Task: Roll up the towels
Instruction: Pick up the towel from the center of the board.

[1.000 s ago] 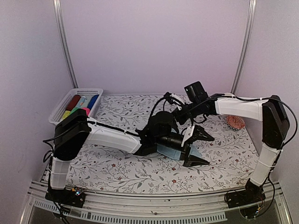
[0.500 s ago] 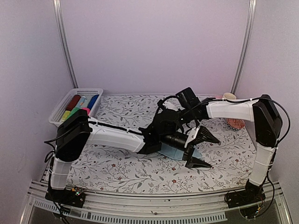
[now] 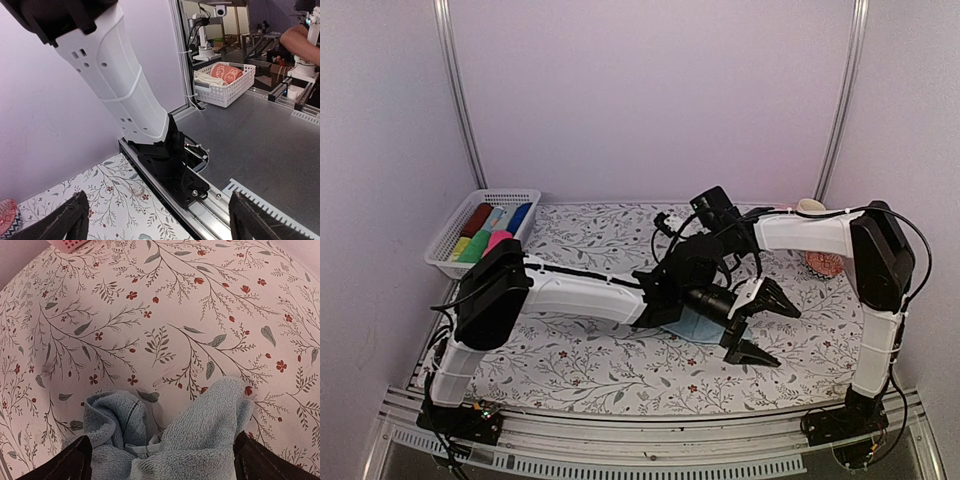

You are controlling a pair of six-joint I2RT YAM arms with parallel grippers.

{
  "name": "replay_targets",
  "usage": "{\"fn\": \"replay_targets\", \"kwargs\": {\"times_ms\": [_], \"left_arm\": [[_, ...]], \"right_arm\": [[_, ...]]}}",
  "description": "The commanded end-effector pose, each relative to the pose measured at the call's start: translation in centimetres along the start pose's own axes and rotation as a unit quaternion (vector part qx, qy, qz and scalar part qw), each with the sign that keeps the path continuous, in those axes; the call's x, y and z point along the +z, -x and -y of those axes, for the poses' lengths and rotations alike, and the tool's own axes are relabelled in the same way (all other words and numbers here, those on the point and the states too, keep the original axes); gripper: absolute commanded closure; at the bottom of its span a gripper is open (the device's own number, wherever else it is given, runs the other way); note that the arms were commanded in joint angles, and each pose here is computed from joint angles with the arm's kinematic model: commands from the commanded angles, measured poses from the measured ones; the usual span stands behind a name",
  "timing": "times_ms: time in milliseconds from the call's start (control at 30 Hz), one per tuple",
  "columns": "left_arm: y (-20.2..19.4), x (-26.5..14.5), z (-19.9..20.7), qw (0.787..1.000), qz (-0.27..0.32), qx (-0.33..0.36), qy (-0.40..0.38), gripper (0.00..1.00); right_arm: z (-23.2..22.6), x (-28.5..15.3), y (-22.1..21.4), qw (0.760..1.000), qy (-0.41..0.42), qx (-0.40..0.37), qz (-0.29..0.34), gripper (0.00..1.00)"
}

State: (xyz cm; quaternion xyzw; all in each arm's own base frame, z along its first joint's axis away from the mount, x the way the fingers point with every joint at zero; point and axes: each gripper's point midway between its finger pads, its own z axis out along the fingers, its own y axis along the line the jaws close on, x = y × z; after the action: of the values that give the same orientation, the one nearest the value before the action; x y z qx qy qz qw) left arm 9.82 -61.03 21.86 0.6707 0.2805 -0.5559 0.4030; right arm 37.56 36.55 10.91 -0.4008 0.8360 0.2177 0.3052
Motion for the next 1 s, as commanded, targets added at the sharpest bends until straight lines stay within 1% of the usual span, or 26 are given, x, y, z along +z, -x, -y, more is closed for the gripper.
{"fn": "replay_targets", "kwargs": {"times_ms": [0, 267, 400, 500, 667, 800, 900, 967], "left_arm": [[-0.8, 0.8, 0.6, 1.000, -0.008, -0.014, -0.017, 0.03], [-0.1, 0.7, 0.4, 1.000, -0.004, -0.010, -0.013, 0.03], [1.3, 0.8, 0.2, 1.000, 0.020, -0.006, -0.018, 0.03], [1.5, 0.6, 0.1, 1.000, 0.021, -0.007, -0.017, 0.03], [1.0, 0.1, 0.3, 1.000, 0.017, -0.011, -0.009, 0.03], [0.7, 0.6, 0.4, 0.999, 0.015, -0.021, -0.020, 0.03], [0.4, 0.7, 0.4, 0.999, 0.013, -0.026, -0.021, 0.03], [1.0, 0.7, 0.3, 0.999, 0.021, -0.022, -0.021, 0.03]], "right_arm": [[0.4, 0.3, 0.3, 1.000, -0.013, 0.000, -0.002, 0.01], [0.7, 1.0, -0.4, 1.000, -0.017, 0.004, -0.012, 0.01], [0.3, 1.9, -1.0, 1.000, -0.014, 0.005, -0.022, 0.01], [0.3, 1.5, -0.7, 1.000, -0.018, 0.000, -0.018, 0.01], [-0.6, 0.8, 0.0, 1.000, 0.006, 0.002, -0.004, 0.01], [-0.4, 0.3, 0.7, 1.000, -0.014, -0.006, 0.003, 0.01], [0.5, 0.4, 0.5, 0.999, -0.038, -0.007, -0.001, 0.01], [0.7, 0.9, -0.1, 0.999, -0.042, -0.010, -0.006, 0.01]]}}
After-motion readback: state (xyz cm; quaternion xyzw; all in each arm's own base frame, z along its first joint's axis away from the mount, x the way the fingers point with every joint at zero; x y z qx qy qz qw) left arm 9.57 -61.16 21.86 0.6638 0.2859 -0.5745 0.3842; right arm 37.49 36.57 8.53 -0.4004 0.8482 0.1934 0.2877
